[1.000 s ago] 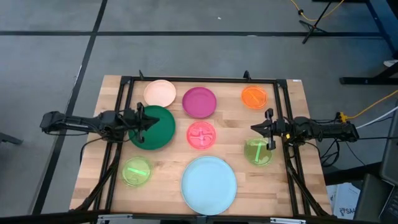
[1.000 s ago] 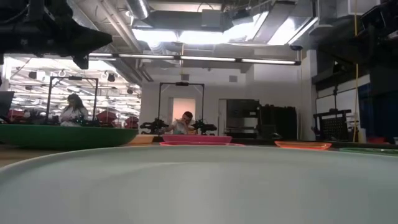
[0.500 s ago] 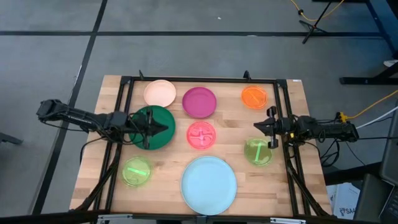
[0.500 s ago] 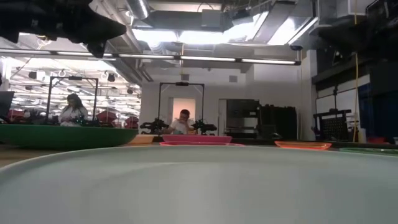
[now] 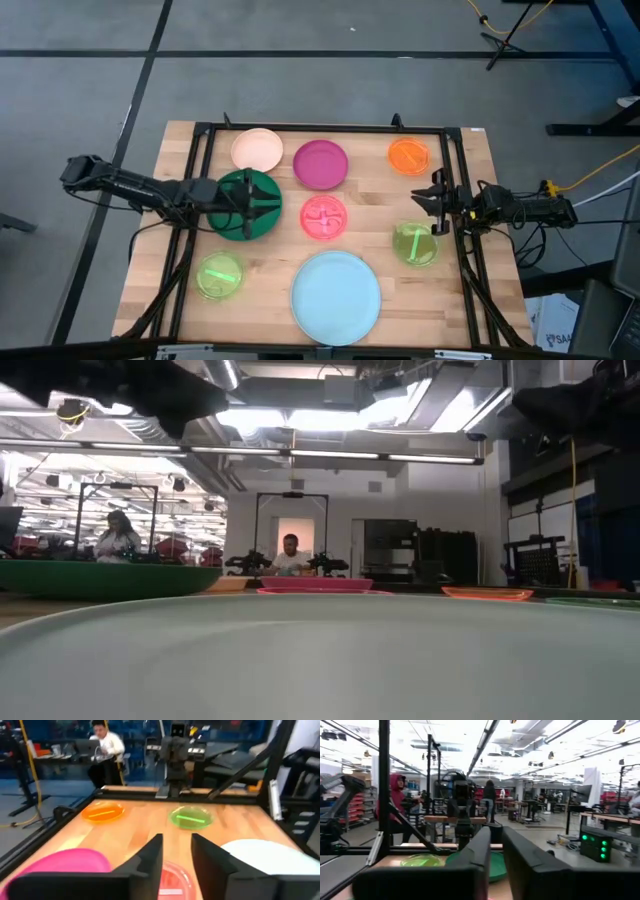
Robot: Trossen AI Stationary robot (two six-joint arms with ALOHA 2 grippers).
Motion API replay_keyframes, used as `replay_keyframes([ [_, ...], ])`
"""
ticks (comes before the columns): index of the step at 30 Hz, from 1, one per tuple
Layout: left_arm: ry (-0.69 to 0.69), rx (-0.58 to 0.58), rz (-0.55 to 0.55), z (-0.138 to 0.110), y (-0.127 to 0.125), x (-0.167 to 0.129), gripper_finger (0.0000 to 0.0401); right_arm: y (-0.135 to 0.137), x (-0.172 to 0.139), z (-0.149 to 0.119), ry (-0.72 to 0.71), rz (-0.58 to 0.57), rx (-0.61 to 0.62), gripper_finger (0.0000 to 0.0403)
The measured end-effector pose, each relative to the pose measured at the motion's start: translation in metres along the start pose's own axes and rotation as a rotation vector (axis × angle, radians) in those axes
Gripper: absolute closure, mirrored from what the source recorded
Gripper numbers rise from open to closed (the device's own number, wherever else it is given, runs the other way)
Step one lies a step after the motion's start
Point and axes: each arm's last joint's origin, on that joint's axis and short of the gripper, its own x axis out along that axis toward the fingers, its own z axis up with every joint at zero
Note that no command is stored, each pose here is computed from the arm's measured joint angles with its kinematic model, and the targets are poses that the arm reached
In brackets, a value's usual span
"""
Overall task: Stack plastic plates
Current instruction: Stack the green plate on the blue plate
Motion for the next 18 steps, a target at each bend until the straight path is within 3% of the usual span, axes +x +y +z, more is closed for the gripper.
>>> replay_keyframes([
  [4,0.129,-0.011,0.044,0.006,-0.005,0.013,0.0259,0.0,0.001,0.001,-0.01,0.0,-0.009,0.0282],
  [9,0.305,-0.068,0.046,0.002,-0.016,0.029,0.0249,0.001,0.001,0.005,-0.042,0.027,-0.061,0.0228],
  [18,0.625,-0.042,0.106,-0.016,-0.042,0.048,0.0253,-0.001,0.002,0.022,-0.076,0.003,-0.12,0.0215],
])
